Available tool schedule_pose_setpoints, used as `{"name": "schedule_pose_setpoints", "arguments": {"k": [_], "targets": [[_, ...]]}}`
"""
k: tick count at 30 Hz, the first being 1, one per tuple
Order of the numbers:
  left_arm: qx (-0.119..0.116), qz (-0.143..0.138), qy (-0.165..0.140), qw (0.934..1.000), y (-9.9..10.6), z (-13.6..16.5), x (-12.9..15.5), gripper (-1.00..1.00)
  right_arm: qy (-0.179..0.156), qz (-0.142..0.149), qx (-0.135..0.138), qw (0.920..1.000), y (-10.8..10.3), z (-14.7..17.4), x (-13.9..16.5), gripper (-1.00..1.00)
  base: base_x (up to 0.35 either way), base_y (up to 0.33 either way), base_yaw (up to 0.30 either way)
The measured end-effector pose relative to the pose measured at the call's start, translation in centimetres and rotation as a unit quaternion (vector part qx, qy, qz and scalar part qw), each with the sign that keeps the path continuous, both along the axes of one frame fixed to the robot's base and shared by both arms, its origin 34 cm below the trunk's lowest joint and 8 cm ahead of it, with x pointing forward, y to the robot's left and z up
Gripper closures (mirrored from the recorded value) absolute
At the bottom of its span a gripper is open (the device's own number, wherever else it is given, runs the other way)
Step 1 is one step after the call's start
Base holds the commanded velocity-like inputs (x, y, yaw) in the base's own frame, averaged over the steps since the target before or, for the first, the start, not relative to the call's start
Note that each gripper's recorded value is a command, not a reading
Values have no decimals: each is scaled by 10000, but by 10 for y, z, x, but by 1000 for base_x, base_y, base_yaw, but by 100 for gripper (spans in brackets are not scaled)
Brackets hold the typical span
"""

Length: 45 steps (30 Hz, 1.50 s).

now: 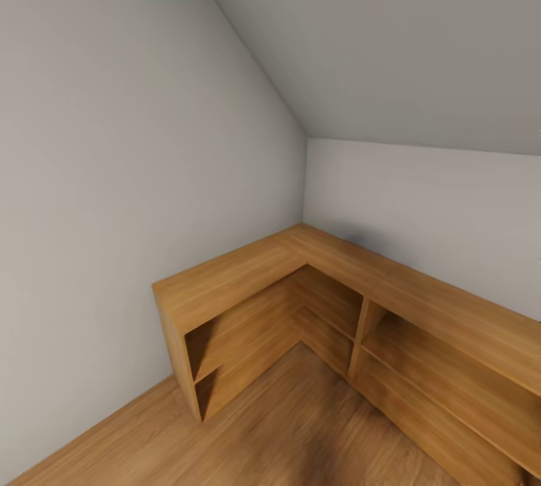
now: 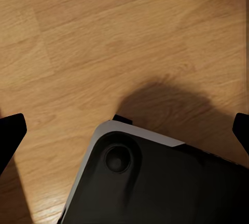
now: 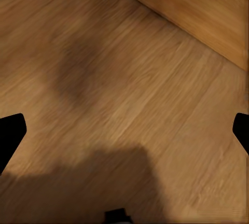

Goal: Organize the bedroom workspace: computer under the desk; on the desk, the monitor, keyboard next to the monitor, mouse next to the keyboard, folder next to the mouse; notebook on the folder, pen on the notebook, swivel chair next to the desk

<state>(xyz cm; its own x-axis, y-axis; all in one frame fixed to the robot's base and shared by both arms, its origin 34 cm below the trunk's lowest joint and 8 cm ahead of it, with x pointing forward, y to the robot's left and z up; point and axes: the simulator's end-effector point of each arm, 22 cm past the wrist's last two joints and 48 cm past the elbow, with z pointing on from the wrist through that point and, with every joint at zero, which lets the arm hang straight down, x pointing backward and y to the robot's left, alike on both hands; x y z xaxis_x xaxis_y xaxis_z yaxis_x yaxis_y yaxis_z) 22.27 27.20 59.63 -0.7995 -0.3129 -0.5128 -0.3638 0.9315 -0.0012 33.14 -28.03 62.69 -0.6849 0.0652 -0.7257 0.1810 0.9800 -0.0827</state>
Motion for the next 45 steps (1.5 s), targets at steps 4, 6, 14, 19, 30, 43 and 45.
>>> {"name": "schedule_pose_setpoints", "arguments": {"k": [4, 6, 14, 19, 30, 43, 45], "targets": [[0, 0, 13, 10000, 0, 0, -1, -100, 13, 0, 1, 10000, 0, -1, -1, -100, 4, 0, -239], [1, 1, 17, 10000, 0, 0, -1, -100, 17, 1, 1, 10000, 0, -1, -1, -100, 2, 0, -251], [3, 2, 22, 10000, 0, 0, -2, -100, 31, 1, 2, 10000, 0, -1, -2, -100, 0, 0, -260], [4, 2, 24, 10000, 0, 0, -2, -100, 38, 1, 2, 10000, 0, -1, -2, -100, 0, 0, -263], [5, 3, 25, 10000, 0, 0, -2, -100, 41, 0, -5, 10000, -1, -1, -2, -100, 0, 0, -263], [4, 8, 35, 10000, 0, -1, -2, -100, 232, 11, 8, 9997, 0, -7, -8, -100, 0, 0, -264], [4, 9, 38, 10000, 0, -1, -3, -100, 256, 10, 8, 9997, 0, -8, -9, -100, 0, 0, -264]]}}
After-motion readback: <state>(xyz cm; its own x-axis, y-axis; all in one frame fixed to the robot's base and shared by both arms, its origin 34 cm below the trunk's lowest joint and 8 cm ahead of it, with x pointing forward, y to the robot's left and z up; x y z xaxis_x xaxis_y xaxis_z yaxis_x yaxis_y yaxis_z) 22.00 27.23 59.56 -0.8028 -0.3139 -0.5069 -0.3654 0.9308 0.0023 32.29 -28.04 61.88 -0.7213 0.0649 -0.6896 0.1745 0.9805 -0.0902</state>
